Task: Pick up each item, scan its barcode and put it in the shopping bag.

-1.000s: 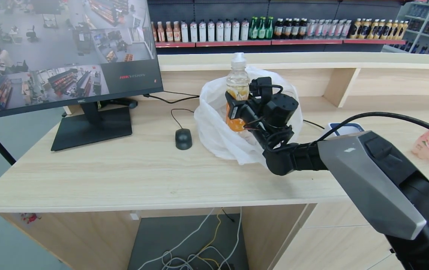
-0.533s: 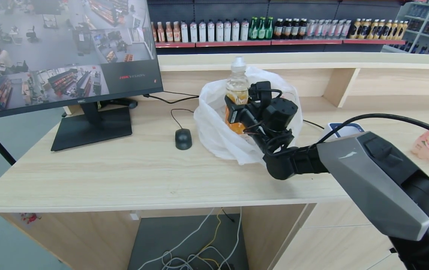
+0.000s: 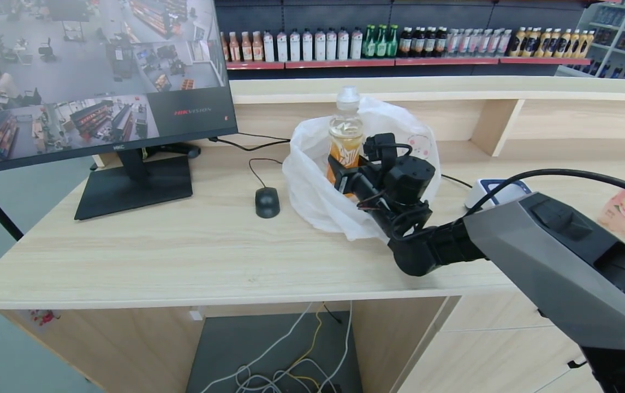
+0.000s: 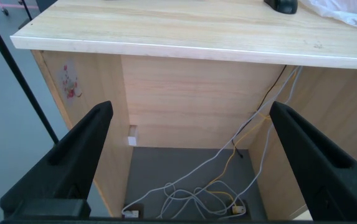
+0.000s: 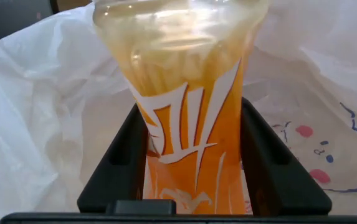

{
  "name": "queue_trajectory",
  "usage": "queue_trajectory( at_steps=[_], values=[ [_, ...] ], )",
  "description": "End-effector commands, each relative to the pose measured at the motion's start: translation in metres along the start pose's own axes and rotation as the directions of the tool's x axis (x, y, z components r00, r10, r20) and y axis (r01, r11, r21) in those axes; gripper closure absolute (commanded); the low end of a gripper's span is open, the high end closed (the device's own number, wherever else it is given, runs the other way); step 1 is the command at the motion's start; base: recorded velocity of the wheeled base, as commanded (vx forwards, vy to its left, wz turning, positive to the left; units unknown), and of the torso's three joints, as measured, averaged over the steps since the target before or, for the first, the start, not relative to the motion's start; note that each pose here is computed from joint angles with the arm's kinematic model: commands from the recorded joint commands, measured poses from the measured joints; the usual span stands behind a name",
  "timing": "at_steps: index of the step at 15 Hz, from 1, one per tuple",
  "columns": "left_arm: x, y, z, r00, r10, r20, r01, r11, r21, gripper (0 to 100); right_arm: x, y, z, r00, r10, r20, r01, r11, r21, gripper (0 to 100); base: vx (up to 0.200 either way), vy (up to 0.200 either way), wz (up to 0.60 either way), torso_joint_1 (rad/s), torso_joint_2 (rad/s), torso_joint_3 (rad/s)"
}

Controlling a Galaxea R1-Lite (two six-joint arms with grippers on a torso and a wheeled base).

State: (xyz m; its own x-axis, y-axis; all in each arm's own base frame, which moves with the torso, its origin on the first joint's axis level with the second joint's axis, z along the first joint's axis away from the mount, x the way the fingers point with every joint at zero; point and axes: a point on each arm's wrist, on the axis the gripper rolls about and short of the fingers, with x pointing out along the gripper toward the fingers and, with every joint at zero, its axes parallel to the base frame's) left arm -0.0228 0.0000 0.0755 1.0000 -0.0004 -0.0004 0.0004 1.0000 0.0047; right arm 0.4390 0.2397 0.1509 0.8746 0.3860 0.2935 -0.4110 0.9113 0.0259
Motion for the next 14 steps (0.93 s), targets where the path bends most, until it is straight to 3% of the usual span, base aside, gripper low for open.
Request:
queue_trajectory(
  at_steps=[1,6,10,14],
  values=[
    [0.0,0.0,0.0,1.0,0.0,0.0,0.0,1.0,0.0,0,-0.001,0.0,0.004,1.0,-0.001,0.003,0.001,1.0,0.0,0,0.0,0.0,0.0,0.0,0.0,0.0],
    [0.0,0.0,0.0,1.0,0.0,0.0,0.0,1.0,0.0,0,-0.005,-0.001,0.02,1.0,-0.001,0.031,0.001,1.0,0.004,0,0.0,0.0,0.0,0.0,0.0,0.0],
    [0.0,0.0,0.0,1.0,0.0,0.0,0.0,1.0,0.0,0,-0.036,-0.005,0.089,0.995,-0.005,0.095,0.004,1.0,0.01,0,0.0,0.0,0.0,0.0,0.0,0.0],
    [0.0,0.0,0.0,1.0,0.0,0.0,0.0,1.0,0.0,0,-0.09,-0.01,0.105,0.994,-0.011,0.11,0.011,1.0,0.009,0,0.0,0.0,0.0,0.0,0.0,0.0]
  ],
)
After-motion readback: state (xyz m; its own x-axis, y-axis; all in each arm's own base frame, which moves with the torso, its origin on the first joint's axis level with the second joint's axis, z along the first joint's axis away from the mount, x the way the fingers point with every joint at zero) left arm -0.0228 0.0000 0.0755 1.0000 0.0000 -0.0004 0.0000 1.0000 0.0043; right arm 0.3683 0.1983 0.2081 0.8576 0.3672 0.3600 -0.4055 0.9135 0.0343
